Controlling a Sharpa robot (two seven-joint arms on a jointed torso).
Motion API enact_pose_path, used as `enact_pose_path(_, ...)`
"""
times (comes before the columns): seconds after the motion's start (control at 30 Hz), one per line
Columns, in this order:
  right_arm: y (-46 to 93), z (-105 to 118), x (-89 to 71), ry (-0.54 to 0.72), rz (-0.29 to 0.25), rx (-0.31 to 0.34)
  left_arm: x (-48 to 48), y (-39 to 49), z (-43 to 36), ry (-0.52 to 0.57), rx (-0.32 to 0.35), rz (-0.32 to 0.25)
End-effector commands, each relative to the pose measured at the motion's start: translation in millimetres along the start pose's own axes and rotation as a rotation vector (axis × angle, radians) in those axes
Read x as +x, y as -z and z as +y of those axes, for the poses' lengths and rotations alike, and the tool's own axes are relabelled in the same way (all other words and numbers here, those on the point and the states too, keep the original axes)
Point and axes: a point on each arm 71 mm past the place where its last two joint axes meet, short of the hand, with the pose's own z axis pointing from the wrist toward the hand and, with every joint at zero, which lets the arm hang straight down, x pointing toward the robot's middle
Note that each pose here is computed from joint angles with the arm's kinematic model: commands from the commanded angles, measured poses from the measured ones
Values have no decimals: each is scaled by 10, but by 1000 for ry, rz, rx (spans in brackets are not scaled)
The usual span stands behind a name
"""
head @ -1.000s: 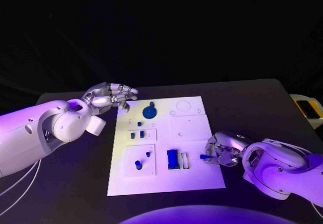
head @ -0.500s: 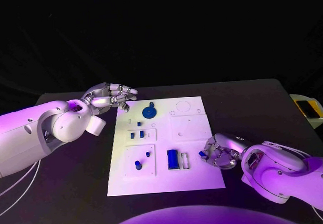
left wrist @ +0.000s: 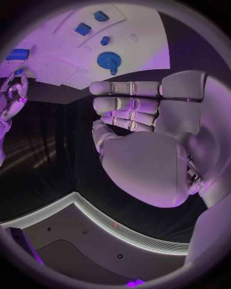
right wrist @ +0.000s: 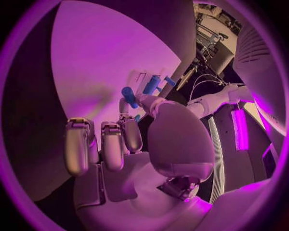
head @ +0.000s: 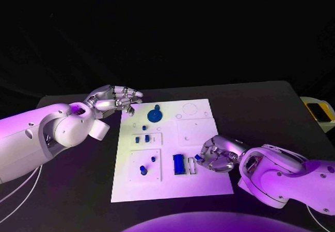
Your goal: Assemble the parts on the task board
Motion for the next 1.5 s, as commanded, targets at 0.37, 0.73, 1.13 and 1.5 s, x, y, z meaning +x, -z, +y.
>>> enact_pose_path(0.37,-96,44,142,-65,66,27,39,-7,-11,0,5,27)
enact_pose_path(0.73,-125,25,218,-56,95,48,43,-7,-11,-16,5,32)
enact_pose_path(1.13,-129,46,222,-49,84,41,42,-7,-10,-20,4,34)
enact_pose_path(1.5,-132,39,219,-39,82,41,38,-1,-9,-20,2,32)
